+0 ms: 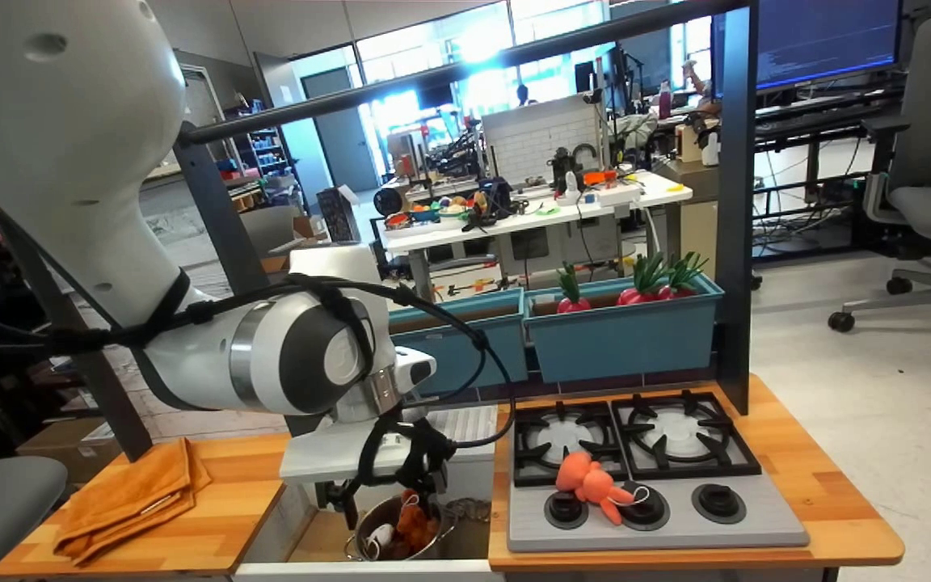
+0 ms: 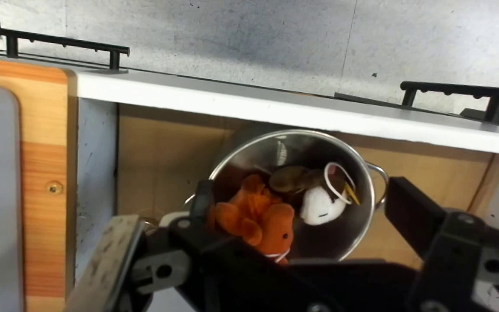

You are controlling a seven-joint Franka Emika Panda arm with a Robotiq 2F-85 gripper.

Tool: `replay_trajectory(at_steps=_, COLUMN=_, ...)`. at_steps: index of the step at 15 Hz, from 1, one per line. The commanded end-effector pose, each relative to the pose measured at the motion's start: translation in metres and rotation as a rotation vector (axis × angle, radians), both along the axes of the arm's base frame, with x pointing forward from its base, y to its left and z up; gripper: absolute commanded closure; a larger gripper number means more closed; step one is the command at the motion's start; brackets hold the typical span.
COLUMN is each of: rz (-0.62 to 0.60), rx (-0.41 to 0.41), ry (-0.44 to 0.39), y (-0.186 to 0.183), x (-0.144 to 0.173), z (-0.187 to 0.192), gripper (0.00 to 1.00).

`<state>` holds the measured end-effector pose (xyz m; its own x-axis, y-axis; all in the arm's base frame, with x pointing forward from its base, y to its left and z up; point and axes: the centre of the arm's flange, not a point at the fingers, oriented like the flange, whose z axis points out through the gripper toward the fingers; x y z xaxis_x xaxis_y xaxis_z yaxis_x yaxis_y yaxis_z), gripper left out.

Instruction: Remove all the toys from the pot and put them on the stove, then take the towel and clean the base top on the left

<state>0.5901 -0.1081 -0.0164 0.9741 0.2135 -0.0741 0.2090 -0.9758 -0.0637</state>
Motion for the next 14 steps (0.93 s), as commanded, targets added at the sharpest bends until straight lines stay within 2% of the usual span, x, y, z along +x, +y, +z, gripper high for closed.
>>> replay_trajectory(at_steps=1, rz=-0.004, rx=-0.002, ry=0.001, y=-0.002, x=0.0, z=0.0, gripper=0.0)
replay_trajectory(at_steps=4, rz=-0.012, rx=0.047, ry=-0.017, y=-0.003, x=0.007, z=-0.015, gripper=0.0)
replay_trajectory(at_steps=10, rz=-0.055, rx=0.05, ry=-0.038, y=0.028, x=0.033, z=-0.047, gripper=0.0)
replay_trajectory(at_steps=12, rz=-0.074, rx=0.048, ry=-0.042, y=0.03, x=0.045, z=-0.053, gripper=0.26)
replay_trajectory(at_steps=14, rz=-0.091, rx=0.061, ry=-0.057, y=0.028, x=0.054, z=-0.051, gripper=0.42)
